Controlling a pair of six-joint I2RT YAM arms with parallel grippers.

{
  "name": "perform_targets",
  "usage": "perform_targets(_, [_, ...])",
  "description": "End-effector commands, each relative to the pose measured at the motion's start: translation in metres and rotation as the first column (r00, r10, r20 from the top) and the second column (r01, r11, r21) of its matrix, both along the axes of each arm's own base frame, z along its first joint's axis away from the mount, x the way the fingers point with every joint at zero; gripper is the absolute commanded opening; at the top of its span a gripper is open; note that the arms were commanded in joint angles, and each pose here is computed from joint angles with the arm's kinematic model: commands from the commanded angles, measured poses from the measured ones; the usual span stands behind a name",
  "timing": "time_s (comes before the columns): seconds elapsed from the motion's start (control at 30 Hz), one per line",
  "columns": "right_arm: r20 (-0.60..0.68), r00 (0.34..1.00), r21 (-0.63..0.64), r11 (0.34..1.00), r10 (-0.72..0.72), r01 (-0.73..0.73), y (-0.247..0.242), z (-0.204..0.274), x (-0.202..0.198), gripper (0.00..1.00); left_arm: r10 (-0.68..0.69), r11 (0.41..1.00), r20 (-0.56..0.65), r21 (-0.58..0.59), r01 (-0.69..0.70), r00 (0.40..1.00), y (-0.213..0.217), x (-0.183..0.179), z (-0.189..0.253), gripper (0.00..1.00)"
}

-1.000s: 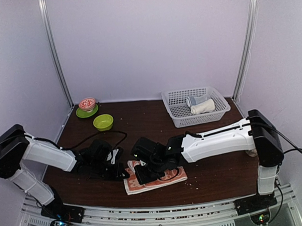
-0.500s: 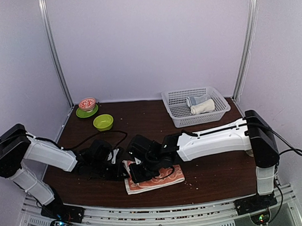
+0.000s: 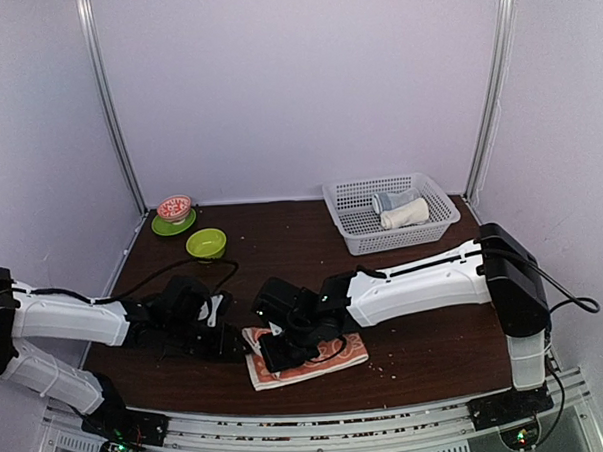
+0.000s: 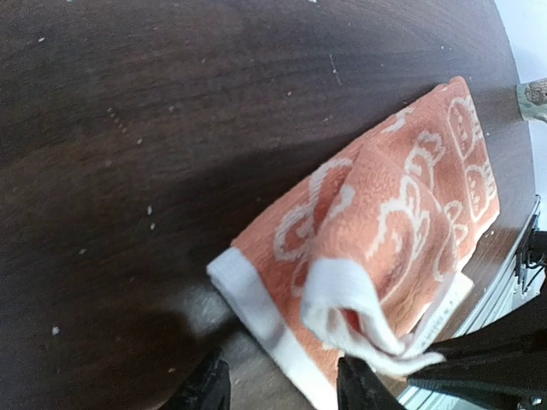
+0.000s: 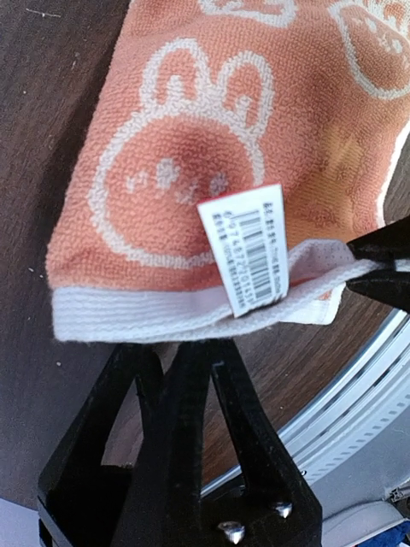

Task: Roll the towels
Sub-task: Fold the towel at the center of the board, then smooth out the towel at the center of the board.

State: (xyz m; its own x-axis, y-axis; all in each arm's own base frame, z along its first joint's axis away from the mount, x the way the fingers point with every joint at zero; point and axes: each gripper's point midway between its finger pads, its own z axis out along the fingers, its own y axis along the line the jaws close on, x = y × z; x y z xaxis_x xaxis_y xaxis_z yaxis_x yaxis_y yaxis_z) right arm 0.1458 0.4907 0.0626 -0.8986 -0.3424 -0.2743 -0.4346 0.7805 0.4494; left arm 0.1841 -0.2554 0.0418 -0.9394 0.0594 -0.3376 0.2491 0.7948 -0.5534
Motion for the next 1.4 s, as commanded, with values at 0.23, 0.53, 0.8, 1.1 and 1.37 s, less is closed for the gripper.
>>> perform_targets(0.23, [-0.008, 0.998, 0.033, 0.997, 0.068, -0.068, 0.014, 0.01, -0.004, 0.34, 0.055, 0.993, 0.014, 0.104, -0.056, 0.998, 0.034, -0.01, 0.0, 0.44])
perform_targets(0.53, [0.095, 0.995, 0.053, 0.999, -0.007, 0.002, -0.023, 0.064, 0.026, 0.57, 0.075, 0.992, 0.08, 0.094, -0.082, 0.994, 0.039, -0.003, 0.027, 0.44])
perform_targets(0.8, [0.288, 0.953, -0.225, 0.96, -0.097, 0.165, -0.147, 0.029, 0.077, 0.59, 0.037, 0.999, 0.118, 0.028, -0.04, 0.992, 0.01, 0.015, 0.048, 0.42])
perform_targets(1.1, [0.243, 0.958, -0.324, 0.918, -0.152, 0.228, -0.18, -0.02, 0.09, 0.54, -0.043, 0.998, 0.127, -0.037, 0.048, 0.991, -0.043, 0.036, 0.071, 0.38])
perform_targets(1.37, [0.184, 0.956, -0.376, 0.883, -0.228, 0.283, -0.229, -0.055, 0.083, 0.48, -0.08, 0.996, 0.094, -0.03, 0.084, 0.992, -0.06, 0.042, 0.063, 0.35])
